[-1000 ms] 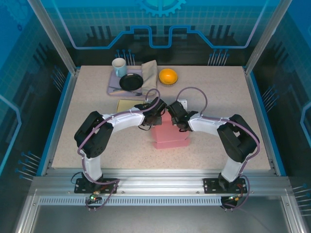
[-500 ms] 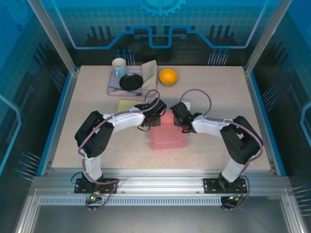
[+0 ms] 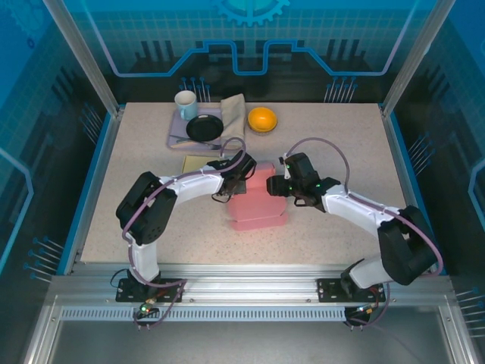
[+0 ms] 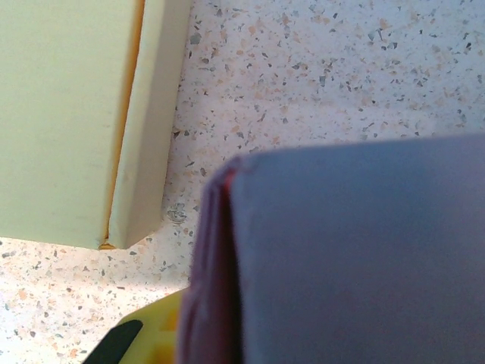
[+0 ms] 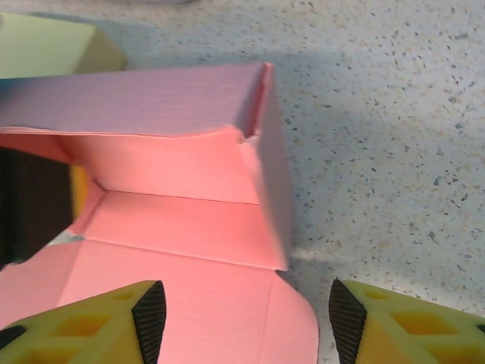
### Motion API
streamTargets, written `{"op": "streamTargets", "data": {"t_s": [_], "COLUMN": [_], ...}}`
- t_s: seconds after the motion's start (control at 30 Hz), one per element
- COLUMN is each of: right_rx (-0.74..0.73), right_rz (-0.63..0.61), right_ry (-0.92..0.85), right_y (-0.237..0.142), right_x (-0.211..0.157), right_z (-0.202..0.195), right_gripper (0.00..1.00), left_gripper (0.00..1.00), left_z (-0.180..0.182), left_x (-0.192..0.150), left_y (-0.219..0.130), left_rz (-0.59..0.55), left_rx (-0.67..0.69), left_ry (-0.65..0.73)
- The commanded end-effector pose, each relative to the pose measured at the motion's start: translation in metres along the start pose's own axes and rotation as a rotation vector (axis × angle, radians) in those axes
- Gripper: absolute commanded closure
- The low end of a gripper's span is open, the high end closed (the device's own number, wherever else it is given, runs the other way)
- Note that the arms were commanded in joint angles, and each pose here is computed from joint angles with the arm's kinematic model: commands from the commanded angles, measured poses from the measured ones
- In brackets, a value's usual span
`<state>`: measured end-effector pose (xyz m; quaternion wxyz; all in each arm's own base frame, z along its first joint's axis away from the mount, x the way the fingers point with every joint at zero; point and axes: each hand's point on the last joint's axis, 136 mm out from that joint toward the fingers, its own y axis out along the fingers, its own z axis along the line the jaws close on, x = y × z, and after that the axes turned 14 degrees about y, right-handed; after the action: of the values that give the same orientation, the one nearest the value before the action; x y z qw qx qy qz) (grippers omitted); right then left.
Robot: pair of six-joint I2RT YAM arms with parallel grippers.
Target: Fold the paper box
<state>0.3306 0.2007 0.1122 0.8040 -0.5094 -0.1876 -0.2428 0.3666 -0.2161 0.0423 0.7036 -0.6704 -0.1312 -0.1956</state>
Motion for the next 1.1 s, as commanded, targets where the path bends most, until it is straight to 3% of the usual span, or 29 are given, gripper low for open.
{"op": "streamTargets", "data": {"t_s": [0.0,0.3,0.57,1.07], "right_rx": [0.045,0.072,0.152,0.099], "right_rz": [0.023,0.023,0.111,0.185], "right_ry": [-0.006,0.083,0.132,0.11], "right_y": [-0.019,-0.031,-0.006,0.028], "right_x": [0.011,0.057,0.051,0.03], "right_z": [0.004,0.0,0.02,0.016], "right_gripper": [0.38,0.39,0.44,0.57], "left_gripper": [1.0,1.0,1.0,1.0], "left_z": [0.005,0.013,0.009,0.004], "left_x": [0.004,0.017,0.018,0.022], "left_y": [0.001,-0.007,-0.004,-0.006], "left_rz": [-0.019,-0.175,-0.252,-0.304], "left_rx": [0.025,0.037,0.044,0.02], "left_ry": [-0.006,0.052,0.1,0.133]}}
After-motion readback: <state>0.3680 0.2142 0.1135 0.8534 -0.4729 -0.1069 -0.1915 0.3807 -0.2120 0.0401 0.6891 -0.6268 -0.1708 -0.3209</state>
